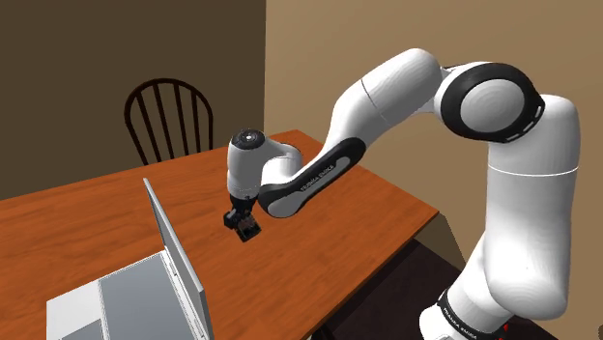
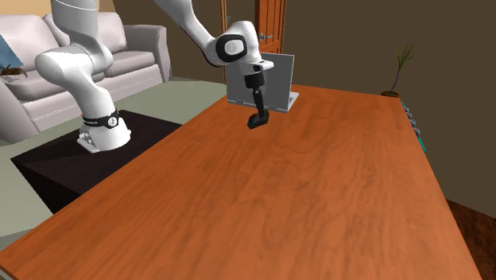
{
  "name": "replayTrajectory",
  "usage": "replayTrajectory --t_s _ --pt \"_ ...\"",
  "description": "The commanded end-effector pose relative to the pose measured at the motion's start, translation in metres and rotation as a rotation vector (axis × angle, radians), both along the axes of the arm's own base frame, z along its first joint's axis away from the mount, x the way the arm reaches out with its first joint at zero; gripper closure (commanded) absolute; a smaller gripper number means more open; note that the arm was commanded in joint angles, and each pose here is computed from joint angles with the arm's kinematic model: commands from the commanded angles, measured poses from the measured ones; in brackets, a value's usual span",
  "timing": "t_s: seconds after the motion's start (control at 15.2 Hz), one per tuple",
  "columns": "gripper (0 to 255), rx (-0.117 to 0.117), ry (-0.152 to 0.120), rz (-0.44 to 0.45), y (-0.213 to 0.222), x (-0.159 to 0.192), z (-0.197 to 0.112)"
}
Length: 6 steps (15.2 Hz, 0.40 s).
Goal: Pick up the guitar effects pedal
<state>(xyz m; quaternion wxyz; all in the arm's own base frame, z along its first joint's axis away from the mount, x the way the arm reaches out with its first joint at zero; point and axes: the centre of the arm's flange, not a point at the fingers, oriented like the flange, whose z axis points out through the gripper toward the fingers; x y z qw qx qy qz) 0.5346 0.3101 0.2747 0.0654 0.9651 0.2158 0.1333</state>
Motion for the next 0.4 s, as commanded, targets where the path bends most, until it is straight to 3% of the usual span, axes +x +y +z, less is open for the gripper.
replayTrajectory --t_s 0.0,0.33 --pt "255 0.0 0.0 0.0 0.0 0.0 0.012" --pt "255 0.0 0.0 0.0 0.0 0.0 0.028"
